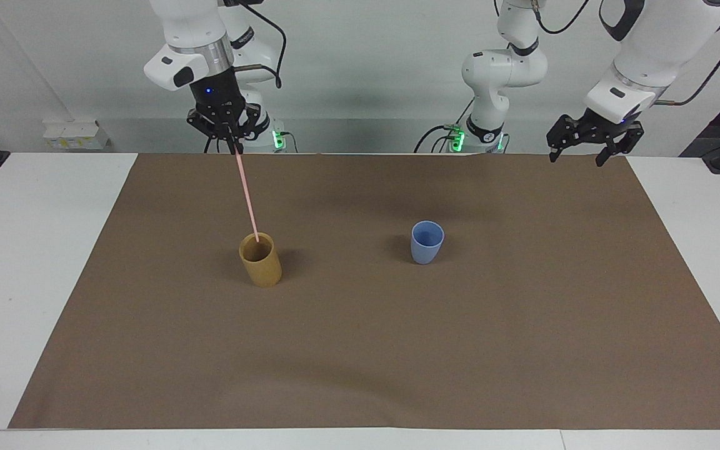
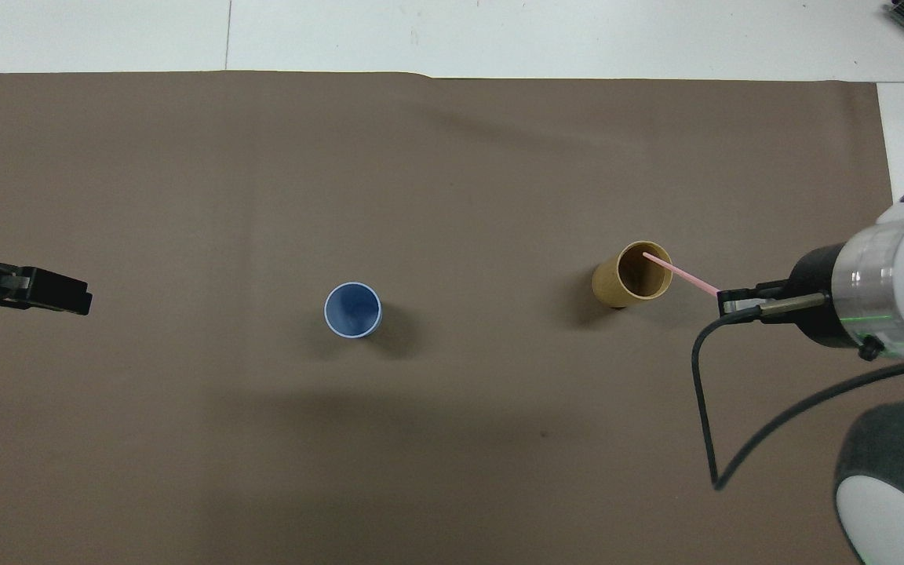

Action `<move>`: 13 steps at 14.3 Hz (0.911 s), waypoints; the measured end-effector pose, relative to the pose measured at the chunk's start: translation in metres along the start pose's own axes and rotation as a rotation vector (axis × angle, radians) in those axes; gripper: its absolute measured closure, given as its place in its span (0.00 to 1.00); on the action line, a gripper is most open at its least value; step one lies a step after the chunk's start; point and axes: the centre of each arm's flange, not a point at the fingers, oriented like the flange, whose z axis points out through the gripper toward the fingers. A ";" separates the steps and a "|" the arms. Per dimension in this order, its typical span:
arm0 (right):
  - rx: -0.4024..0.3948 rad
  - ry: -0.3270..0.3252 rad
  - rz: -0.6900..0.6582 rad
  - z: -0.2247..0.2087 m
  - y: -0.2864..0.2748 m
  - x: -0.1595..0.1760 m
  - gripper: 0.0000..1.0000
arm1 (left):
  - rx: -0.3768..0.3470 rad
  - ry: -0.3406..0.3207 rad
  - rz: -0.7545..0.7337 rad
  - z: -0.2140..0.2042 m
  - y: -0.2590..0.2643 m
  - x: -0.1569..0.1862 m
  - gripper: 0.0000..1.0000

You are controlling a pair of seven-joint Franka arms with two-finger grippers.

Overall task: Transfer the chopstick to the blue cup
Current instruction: 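Pull the pink stick up out of the tan cup with the right gripper, then carry the pink stick over the blue cup with the right gripper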

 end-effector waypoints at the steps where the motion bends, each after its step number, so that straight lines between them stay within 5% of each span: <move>1: 0.003 -0.006 -0.004 -0.006 -0.003 -0.002 0.91 | 0.000 -0.001 0.000 0.000 0.000 0.000 0.00; 8: 0.205 -0.082 0.297 -0.018 -0.073 -0.014 0.91 | -0.002 -0.012 -0.004 0.002 -0.002 0.000 0.00; 13: 0.219 -0.134 0.479 -0.004 -0.154 -0.021 0.91 | -0.011 -0.059 -0.020 0.015 -0.014 0.010 0.00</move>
